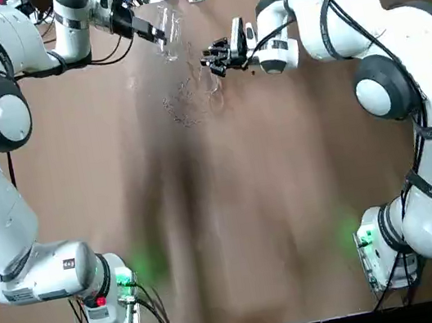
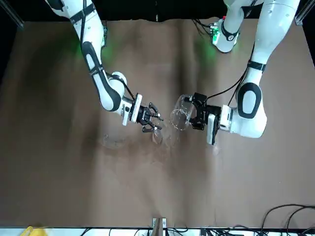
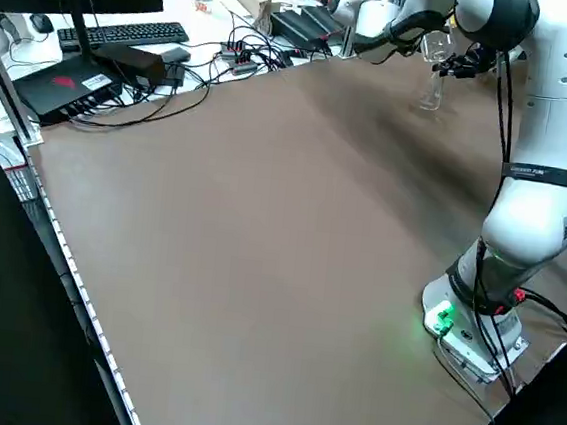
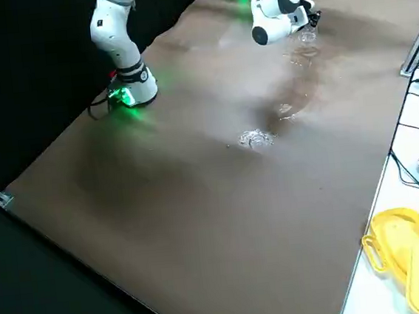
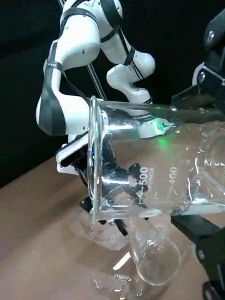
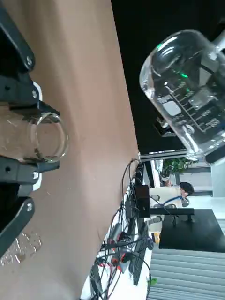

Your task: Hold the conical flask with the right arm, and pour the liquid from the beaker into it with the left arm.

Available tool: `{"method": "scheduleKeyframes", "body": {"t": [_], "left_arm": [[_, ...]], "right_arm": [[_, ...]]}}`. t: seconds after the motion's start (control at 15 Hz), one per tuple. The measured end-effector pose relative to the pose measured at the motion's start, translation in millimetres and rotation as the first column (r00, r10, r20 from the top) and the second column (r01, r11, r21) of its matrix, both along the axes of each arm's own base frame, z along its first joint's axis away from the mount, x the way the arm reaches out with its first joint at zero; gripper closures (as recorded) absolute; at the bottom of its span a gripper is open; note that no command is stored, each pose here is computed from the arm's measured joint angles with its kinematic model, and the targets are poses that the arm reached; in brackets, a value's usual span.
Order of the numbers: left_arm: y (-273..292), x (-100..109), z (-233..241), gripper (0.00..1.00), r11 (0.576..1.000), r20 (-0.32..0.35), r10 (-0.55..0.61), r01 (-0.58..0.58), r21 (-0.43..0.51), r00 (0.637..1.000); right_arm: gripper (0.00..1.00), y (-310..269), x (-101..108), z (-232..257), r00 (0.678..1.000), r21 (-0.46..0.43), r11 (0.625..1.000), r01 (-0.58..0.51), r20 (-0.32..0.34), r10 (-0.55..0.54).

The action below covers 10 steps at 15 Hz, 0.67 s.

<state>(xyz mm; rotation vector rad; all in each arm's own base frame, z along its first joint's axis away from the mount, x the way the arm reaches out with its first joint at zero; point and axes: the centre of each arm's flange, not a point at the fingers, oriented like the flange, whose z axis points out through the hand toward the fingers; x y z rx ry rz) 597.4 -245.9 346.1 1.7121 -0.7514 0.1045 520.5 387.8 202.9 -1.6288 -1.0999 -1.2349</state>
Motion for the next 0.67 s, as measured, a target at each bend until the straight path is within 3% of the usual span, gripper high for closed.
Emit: {"method": "scheduleKeyframes", "body": {"t": [0.67], "left_arm": [[-39,-23,3,0.04,0.996,-0.128,-0.066,0.073,0.05,0.99]], "right_arm": [[0.61,3,-6,-12,1.0,-0.015,1.0,0.0,-0.015,0.0]]}}
